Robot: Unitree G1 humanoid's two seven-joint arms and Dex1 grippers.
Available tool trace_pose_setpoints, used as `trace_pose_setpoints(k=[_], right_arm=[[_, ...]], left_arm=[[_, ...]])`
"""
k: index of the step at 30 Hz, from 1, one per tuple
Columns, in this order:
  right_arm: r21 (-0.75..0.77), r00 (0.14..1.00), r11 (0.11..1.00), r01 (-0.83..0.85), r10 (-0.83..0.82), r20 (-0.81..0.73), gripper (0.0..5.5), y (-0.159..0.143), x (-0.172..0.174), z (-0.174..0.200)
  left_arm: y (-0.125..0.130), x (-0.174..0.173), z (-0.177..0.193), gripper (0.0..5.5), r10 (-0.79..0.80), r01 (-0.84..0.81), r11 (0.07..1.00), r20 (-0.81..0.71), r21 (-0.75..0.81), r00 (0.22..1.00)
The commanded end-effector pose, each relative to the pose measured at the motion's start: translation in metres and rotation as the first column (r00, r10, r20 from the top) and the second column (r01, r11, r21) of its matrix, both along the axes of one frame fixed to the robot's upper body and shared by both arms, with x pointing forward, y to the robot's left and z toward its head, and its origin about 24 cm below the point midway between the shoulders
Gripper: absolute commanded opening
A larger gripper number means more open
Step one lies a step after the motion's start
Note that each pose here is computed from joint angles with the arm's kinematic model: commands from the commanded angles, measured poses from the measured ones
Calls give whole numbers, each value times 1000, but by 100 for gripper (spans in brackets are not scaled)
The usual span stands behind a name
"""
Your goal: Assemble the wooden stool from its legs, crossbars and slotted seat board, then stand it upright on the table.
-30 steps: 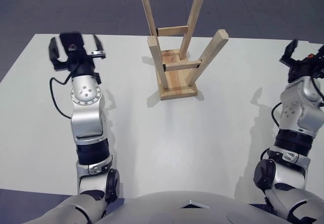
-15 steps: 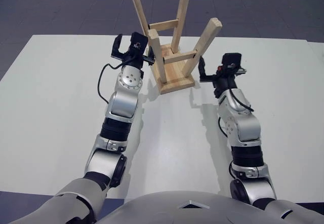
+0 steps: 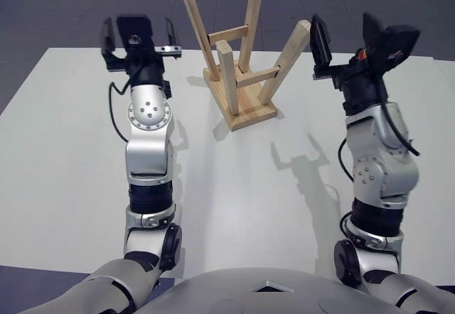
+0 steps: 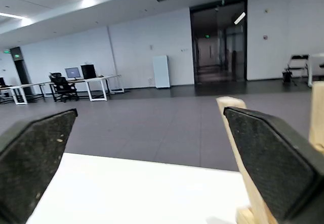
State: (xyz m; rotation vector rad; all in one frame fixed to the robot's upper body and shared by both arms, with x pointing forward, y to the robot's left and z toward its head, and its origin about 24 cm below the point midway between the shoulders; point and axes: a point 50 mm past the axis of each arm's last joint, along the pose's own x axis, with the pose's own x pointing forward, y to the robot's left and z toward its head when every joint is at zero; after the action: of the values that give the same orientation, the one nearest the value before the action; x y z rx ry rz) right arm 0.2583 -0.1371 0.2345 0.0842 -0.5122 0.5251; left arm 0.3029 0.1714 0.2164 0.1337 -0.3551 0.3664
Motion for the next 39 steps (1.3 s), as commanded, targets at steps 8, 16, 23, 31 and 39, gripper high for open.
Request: trace_pose_setpoints(k=[8,16,23,31,39], right_arm=[[-281,954,955,-96,7,-301,506,93,45,-85],[-236,937,968,-82,-6,-350,363,102,54,-98],[-228,939,970,-83,-1,-344,246,102,57,-97],[-209,926,956,-207,122,-356,128,82,54,-98],[-345,875,822,-452,333,-353,105,9,43,-85]], left_arm=[[20,-1,-6,540,115,-115,993,-5,28,993],[7,5,-16,540,85,-84,996,-29,44,996],[1,7,-20,540,63,-61,996,-36,58,997],[0,8,-20,540,48,-44,995,-42,88,998],[-2,-17,4,540,-560,561,825,-35,71,828]])
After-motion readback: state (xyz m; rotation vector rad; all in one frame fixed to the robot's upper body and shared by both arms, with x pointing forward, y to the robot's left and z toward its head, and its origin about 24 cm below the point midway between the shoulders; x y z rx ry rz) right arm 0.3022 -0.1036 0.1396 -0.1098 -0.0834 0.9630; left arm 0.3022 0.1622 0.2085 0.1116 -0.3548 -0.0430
